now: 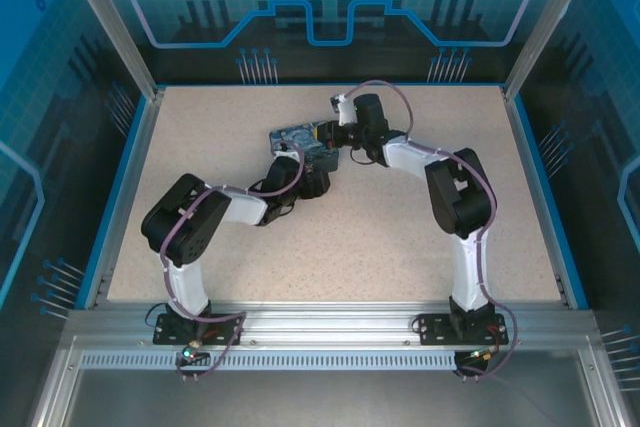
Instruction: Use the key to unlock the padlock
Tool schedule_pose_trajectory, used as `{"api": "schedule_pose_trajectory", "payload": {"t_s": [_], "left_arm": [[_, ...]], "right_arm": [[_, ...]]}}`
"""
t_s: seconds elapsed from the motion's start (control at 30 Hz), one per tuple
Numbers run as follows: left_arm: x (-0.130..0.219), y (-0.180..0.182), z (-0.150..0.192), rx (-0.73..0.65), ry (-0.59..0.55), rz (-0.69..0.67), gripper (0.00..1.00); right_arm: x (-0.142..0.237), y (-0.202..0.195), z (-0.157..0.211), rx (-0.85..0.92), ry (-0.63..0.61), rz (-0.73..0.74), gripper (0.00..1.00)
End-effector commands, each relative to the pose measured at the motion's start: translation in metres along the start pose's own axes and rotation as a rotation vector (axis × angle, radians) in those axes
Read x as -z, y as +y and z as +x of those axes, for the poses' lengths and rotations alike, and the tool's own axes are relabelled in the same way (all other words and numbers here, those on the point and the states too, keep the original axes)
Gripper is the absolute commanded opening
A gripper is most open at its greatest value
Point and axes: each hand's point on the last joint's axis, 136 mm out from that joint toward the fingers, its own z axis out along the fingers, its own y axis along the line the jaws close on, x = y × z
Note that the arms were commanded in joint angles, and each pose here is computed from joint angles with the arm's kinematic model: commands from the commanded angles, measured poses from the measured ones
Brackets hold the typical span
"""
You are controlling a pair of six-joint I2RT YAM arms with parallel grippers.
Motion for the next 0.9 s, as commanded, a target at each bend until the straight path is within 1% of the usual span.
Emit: {"api": "schedule_pose_trajectory", "payload": {"t_s": [0.0, 0.27, 0.63, 0.87], "left_arm": [[-0.007, 0.005, 0.01, 0.03, 0.04, 0.008, 0.87], [-0.008, 0.006, 0.011, 0.031, 0.046, -0.001, 0.87], [-0.014, 0.0, 0.002, 0.02, 0.022, 0.015, 0.87], [-0.024, -0.012, -0.002, 0.014, -0.002, 0.085, 0.86]], "right_arm": [[-0.007, -0.006, 0.008, -0.049, 0.027, 0.013, 0.0], [-0.005, -0.025, 0.032, -0.101, 0.058, 0.052, 0.0], [-0.004, -0.045, 0.068, -0.107, 0.19, 0.175, 0.0], [-0.004, -0.045, 0.074, -0.103, 0.201, 0.172, 0.0]]}}
